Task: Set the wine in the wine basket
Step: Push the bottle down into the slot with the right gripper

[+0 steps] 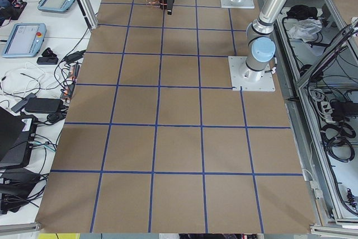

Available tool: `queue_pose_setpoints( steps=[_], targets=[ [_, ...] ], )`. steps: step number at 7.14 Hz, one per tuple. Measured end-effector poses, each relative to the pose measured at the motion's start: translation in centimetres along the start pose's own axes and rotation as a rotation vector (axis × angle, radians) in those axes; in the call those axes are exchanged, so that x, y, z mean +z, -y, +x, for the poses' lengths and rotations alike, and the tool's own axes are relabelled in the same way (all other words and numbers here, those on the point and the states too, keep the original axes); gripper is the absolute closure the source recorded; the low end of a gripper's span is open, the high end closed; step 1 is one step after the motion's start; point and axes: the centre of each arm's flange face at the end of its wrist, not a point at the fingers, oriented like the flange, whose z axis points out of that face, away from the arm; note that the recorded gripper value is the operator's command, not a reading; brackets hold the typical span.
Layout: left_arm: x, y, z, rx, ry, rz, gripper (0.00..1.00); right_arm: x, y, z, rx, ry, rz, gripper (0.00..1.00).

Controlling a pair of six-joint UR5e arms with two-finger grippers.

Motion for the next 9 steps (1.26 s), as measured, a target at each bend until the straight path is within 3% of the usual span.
queue_pose_setpoints(
  steps=[3, 8, 9],
  targets=[
    [-0.3, 0.4, -0.7, -0.011, 0.003, 0.002, 0.00, 3.4, 0.1, 0.1, -0.001, -0.008, -0.019, 1.00],
    [-0.8, 0.0, -1.1, -0.019, 0.005, -0.003, 0.00, 5.2, -0.1, 0.1, 0.004, -0.012, -0.043, 1.00],
    [-0.8, 0.0, -1.1, -0.019, 0.006, -0.003, 0.00, 5.6, -0.1, 0.0, 0.004, -0.013, -0.051, 0.87]
  ],
)
